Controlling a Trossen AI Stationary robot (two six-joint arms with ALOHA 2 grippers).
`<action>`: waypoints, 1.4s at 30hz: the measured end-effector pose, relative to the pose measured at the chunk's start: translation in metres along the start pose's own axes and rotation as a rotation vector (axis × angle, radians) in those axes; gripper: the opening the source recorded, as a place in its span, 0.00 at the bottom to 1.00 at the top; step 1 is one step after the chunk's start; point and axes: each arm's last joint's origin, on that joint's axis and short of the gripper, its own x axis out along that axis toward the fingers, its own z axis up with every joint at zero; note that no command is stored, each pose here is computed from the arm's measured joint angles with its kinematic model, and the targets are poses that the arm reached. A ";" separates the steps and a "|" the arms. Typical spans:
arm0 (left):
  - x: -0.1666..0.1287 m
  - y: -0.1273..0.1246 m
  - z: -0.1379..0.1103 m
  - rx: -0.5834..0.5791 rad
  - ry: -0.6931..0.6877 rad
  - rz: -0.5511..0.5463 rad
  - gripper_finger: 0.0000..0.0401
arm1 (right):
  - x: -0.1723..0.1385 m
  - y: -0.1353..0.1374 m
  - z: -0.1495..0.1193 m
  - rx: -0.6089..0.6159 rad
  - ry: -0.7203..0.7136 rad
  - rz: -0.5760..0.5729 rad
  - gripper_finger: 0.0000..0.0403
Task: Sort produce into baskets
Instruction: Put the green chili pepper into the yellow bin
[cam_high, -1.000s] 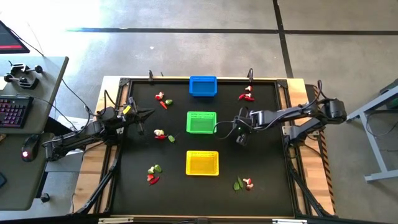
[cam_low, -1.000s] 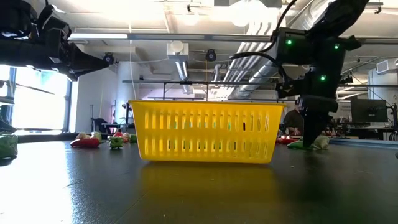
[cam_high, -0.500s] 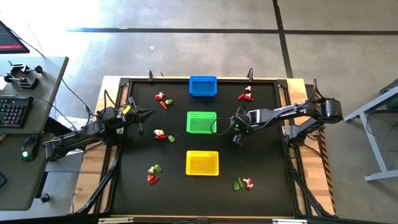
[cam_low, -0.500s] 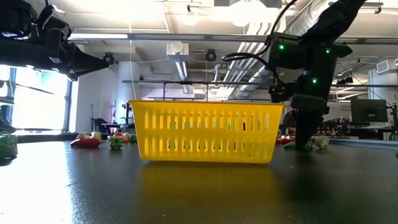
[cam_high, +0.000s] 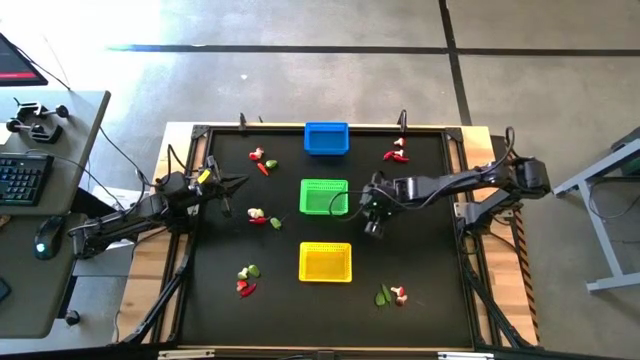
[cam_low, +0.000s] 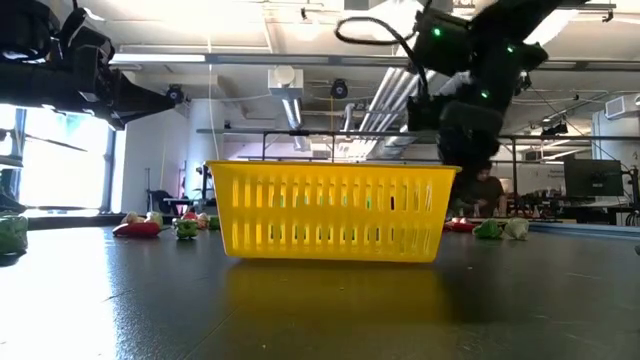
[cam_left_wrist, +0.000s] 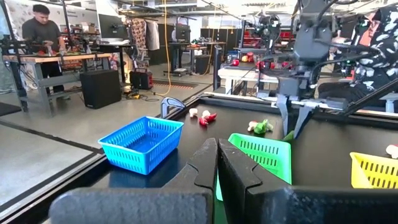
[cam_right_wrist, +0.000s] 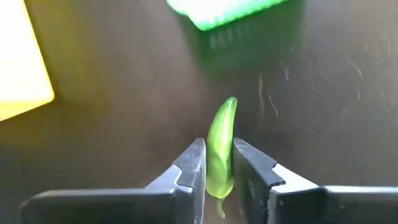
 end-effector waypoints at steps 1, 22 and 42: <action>0.000 0.000 0.000 0.000 -0.001 -0.001 0.00 | -0.003 0.004 0.004 -0.017 -0.011 0.006 0.14; 0.000 0.000 0.000 0.000 -0.001 0.000 0.00 | -0.019 0.111 0.047 -0.057 -0.287 0.296 0.10; 0.000 0.000 0.000 0.000 -0.002 -0.001 0.00 | 0.061 0.139 0.025 -0.023 -0.146 0.278 0.10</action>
